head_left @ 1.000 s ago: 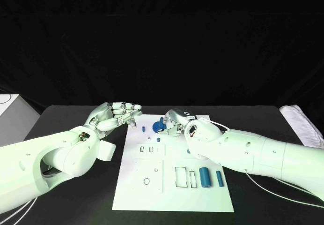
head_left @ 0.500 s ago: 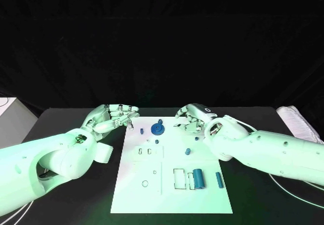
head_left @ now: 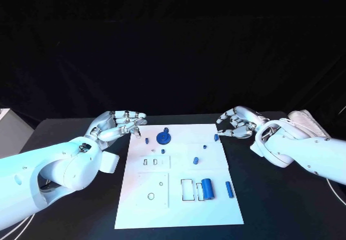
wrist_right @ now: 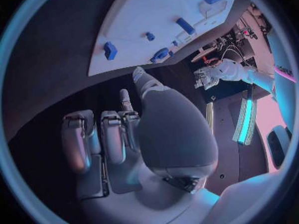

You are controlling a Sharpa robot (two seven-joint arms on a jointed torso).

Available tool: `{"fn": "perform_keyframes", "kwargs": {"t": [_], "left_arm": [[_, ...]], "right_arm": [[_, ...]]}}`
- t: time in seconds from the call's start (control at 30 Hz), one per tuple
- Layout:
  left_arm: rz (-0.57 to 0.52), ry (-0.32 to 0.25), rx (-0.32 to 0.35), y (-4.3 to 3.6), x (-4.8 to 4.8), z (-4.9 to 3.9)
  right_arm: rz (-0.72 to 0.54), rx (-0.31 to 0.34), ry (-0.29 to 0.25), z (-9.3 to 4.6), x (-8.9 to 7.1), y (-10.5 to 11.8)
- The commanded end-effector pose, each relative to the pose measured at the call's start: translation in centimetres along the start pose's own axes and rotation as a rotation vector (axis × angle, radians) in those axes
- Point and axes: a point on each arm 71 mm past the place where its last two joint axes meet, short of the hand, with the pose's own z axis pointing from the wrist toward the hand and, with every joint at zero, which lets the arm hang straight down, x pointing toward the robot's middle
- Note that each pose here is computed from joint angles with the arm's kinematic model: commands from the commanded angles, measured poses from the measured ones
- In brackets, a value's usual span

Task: Assemble the parts on the task board

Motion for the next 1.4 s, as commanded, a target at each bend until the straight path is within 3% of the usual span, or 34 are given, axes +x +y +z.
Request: {"fn": "perform_keyframes", "kwargs": {"t": [0.03,0.4,0.77,1.4], "left_arm": [[-0.005,0.019,0.011,-0.07,0.16,0.09],[-0.005,0.019,0.01,0.04,0.11,0.23],[-0.004,0.018,0.009,0.08,0.01,0.28],[-0.002,0.012,0.006,0.14,-0.23,0.29]], "right_arm": [[0.017,-0.032,0.062,-0.2,0.4,-0.6],[-0.018,-0.005,0.079,0.6,1.1,-1.8],[-0.034,0.015,0.11,1.0,3.3,-2.4],[-0.038,0.018,0.125,1.3,4.0,-2.3]]}}
